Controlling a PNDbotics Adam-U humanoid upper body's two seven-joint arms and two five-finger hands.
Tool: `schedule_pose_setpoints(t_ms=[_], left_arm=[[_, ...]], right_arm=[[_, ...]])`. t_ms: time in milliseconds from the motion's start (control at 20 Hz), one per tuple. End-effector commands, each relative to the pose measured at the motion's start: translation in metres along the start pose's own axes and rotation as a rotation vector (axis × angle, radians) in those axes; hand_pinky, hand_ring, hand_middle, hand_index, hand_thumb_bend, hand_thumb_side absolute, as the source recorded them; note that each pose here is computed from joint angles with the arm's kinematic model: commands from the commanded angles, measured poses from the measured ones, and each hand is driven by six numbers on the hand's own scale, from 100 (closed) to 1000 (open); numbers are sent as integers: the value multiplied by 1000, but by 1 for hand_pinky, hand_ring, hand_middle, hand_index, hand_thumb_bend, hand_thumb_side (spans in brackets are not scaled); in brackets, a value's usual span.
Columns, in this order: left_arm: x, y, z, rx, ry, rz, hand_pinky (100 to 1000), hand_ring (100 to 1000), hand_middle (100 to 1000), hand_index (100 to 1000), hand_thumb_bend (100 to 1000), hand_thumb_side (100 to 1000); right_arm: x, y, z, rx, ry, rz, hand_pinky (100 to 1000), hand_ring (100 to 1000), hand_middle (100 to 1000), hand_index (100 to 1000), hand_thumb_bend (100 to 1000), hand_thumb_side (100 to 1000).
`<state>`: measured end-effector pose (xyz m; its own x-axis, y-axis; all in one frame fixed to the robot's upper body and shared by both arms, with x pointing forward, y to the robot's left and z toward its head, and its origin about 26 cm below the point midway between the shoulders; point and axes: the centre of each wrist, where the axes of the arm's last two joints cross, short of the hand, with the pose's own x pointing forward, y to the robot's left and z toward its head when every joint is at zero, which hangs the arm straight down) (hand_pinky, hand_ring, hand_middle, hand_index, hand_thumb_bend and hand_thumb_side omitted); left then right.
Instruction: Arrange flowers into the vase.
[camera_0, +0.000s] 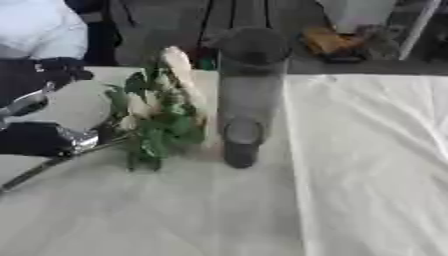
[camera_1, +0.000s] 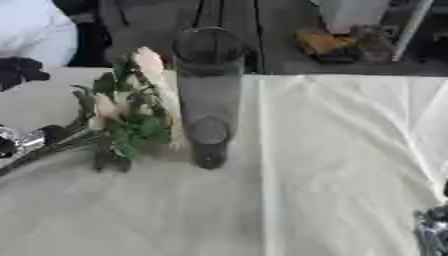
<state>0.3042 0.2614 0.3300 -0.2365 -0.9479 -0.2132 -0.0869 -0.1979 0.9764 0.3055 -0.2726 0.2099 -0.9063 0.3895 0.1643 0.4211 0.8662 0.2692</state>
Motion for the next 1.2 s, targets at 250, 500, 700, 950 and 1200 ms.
schedule_pose_setpoints(t_ms=[250,500,700,950,1200], left_arm=[[-2,6,5,7,23,-55,1000,1000,1000,1000,460,877],[0,3,4,-5,14,-58,1000,1000,1000,1000,458,892],[1,-1,3,-23,7,-58,1000,1000,1000,1000,454,890],[1,-4,1,-43,30,-67,998,1000,1000,1000,438,872],[-4,-3,2,-74,64,-99,995,1000,995,1000,455,858]], right_arm=[[3,1,-7,-56,-65,-55,699,759,641,842,100,963],[3,1,-7,-58,-65,-56,699,759,641,843,100,964],[3,1,-7,-57,-62,-56,699,760,640,843,100,964],[3,2,-6,-58,-59,-56,700,760,639,843,100,964],[3,1,-5,-49,-54,-55,701,759,636,843,100,966]])
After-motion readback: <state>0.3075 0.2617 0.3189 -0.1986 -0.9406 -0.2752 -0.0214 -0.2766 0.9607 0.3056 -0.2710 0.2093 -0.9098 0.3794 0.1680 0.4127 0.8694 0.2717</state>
